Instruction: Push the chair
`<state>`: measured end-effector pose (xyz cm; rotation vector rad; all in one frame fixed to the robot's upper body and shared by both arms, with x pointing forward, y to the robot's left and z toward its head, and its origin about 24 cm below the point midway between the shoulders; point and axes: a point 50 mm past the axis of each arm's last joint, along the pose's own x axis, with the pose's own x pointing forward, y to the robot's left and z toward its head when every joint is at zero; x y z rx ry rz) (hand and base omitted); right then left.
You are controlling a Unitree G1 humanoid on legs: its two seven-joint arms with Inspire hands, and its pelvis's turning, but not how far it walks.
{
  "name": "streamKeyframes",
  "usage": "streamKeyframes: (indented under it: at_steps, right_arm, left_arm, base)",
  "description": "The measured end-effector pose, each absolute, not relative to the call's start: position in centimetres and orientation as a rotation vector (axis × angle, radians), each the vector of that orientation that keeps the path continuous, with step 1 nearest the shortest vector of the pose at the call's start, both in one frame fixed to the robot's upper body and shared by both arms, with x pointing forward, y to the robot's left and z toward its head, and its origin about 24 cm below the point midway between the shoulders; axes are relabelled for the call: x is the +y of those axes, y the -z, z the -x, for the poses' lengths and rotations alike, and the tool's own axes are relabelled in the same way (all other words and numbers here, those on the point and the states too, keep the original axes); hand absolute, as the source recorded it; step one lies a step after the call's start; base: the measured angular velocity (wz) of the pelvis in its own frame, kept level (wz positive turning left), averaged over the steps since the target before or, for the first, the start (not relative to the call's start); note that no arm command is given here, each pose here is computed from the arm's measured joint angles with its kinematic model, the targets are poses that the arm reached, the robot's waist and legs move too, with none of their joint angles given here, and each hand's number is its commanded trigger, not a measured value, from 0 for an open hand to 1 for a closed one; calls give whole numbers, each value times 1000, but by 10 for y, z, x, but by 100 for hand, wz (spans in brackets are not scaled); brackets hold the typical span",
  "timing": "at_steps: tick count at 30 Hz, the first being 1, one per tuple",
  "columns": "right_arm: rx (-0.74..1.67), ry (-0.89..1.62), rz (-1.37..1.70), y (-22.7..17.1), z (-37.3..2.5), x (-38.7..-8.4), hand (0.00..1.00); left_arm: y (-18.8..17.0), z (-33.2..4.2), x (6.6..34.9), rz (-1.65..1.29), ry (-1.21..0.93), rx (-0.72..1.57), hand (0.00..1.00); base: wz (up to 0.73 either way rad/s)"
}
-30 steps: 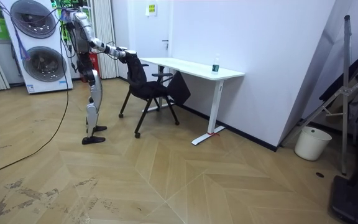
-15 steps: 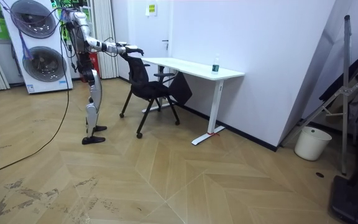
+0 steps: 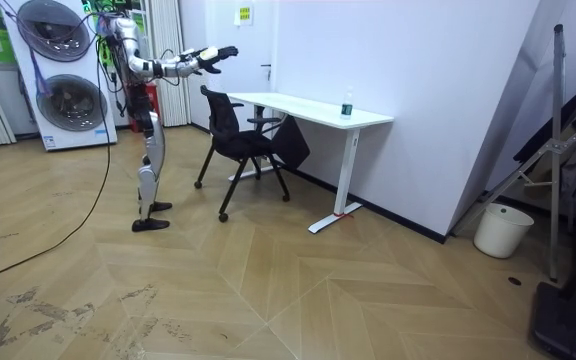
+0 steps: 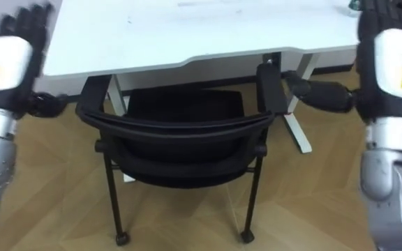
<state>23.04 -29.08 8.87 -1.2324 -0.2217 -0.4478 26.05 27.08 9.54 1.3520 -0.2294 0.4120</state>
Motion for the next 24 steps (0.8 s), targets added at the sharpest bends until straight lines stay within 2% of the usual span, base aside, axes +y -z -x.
streamKeyframes:
  at_steps: [5,7,15,20,24]
  right_arm:
    - [-112,542,1202,-74,-202,-316,0]
    - [-15,617,1099,-60,-186,-331,0]
    - [361,980,652,7,-121,-365,0]
    - [697,1168,400,64,-54,-360,0]
    - [1069,1201,171,113,10,-337,0]
  left_arm:
    - [-75,-225,304,-1327,-541,-95,0]
    - [-55,-205,319,-1271,-596,15,0]
    - [19,-135,337,-943,-779,405,0]
    - [72,-62,334,-772,-871,764,0]
    - [113,-1,316,-577,-889,1097,0]
  base:
    - [-14]
    - [-11]
    - [-1]
    - [1]
    - [5]
